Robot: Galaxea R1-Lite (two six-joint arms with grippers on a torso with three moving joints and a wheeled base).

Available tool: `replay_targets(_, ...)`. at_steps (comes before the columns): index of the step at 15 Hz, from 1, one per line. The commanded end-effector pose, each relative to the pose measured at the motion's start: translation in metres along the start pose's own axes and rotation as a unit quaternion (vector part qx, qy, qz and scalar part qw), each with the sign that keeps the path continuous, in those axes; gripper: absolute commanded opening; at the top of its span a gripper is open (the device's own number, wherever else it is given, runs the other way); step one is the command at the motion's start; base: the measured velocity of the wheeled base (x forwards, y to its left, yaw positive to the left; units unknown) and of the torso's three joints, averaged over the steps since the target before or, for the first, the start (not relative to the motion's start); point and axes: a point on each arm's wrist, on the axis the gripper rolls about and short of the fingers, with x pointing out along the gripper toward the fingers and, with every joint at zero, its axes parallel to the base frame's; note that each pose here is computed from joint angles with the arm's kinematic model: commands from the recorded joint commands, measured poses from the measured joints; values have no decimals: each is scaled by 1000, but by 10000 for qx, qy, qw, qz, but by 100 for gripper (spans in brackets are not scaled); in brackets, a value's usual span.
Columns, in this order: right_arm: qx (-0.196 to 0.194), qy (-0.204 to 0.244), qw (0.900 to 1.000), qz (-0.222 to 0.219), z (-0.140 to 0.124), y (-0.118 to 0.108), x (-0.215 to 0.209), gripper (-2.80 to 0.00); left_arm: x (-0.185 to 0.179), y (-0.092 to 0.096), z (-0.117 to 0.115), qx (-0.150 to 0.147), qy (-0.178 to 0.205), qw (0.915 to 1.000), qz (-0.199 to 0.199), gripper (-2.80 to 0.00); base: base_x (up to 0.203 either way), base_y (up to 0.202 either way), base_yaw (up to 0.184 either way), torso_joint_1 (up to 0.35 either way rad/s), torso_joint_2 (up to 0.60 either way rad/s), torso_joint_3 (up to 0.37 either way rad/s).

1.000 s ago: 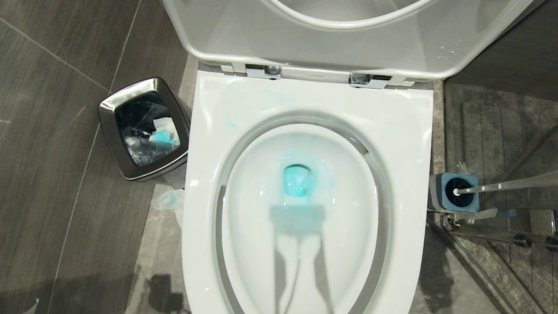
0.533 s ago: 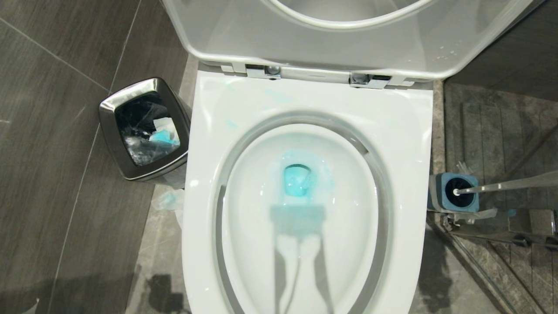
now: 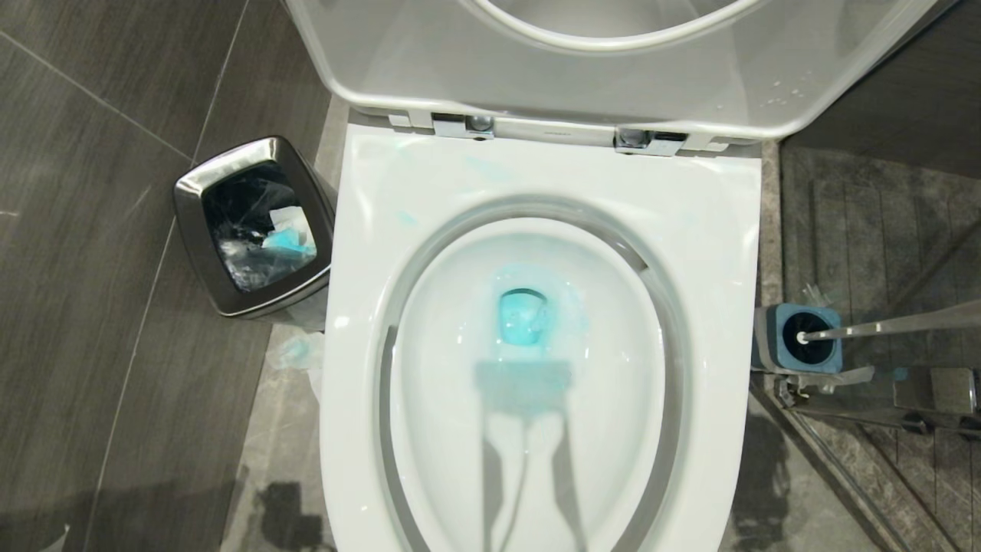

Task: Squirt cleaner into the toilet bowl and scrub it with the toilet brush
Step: Scrub the toilet bowl

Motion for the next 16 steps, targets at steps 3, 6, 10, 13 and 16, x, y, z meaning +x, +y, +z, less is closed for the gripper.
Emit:
replay_targets(3,143,503,9977,-429,-28,6,3,-280,0,0,0,2,9,10000,2,-280,0,0,0,0,0,0)
replay_targets(6,397,936,9926,-658,-48,11,5,-280,0,0,0,2,9,10000,2,-280,0,0,0,0,0,0)
replay_targets(10,769,1219,9872,-677,-62,16,18,-280,0,0,0,2,9,10000,2,-280,0,0,0,0,0,0)
replay_targets(13,843,657,9928,-532,-50,15,32,-280,0,0,0,2,9,10000,2,-280,0,0,0,0,0,0)
replay_targets(16,923,76,9943,-533,-33,12,47,-280,0,0,0,2,9,10000,2,-280,0,0,0,0,0,0)
